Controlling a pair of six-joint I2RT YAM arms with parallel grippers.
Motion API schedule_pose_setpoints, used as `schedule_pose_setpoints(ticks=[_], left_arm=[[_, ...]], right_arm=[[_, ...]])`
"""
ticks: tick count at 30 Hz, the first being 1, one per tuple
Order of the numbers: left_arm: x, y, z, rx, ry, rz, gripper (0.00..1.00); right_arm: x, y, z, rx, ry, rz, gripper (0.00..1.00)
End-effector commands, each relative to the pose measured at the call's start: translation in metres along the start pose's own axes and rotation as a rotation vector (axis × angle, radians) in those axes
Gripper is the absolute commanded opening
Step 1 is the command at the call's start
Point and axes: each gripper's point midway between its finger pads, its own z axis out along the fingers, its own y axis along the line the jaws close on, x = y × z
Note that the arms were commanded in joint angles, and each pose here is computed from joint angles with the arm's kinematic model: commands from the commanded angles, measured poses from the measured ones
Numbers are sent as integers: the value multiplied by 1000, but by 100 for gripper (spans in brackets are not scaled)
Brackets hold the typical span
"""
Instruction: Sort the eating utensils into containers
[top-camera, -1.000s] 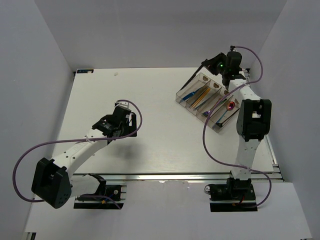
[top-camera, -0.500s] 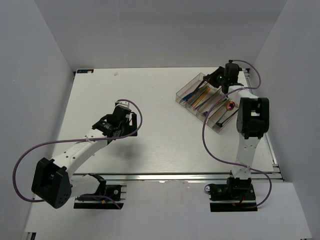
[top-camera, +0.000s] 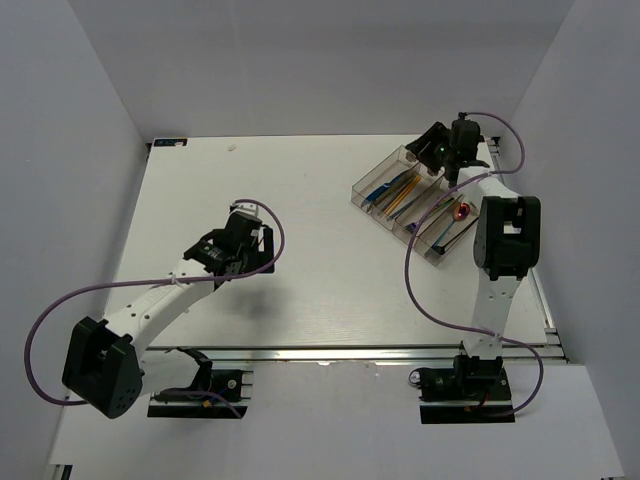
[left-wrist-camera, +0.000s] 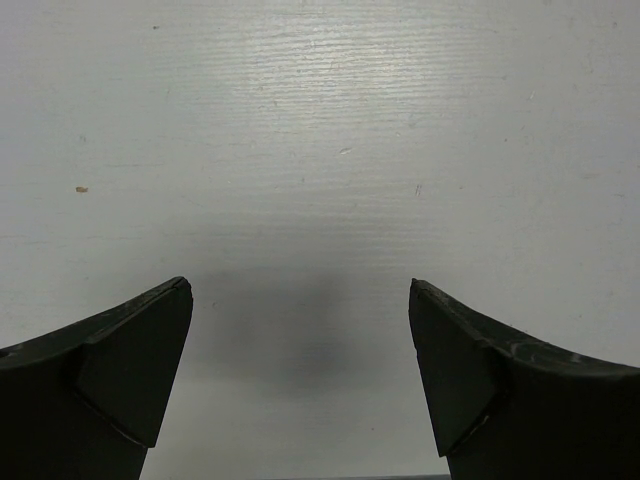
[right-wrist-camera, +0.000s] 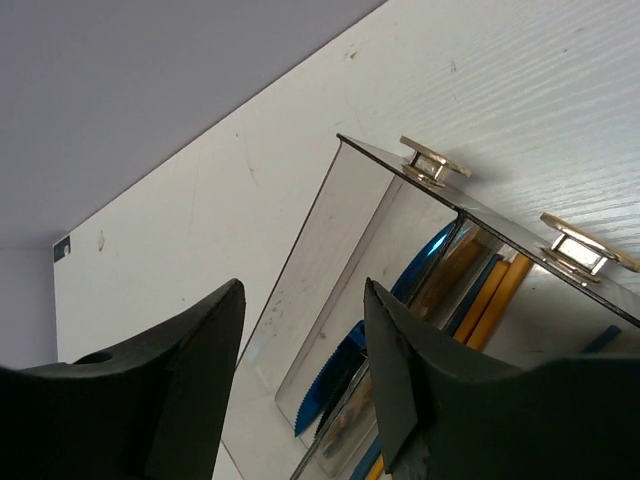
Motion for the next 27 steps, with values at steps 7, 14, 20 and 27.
schedule_pose_setpoints(ticks=[7,14,20,27], left_arm=[[-36,36,-30,-165,-188,-103,98],[-79,88,-83,-379,-406,-233,98],[-104,111,-124,-458,-538,-288,98],[-107,126,-153,-463,-640,-349,98]], right_arm=[[-76,76,-70,-10,-151,-201,64],[-24,84,-181,165,-177,-491,89],[52,112,-261,117,-140,-638,89],[106,78,-324,91,-56,-628,89]])
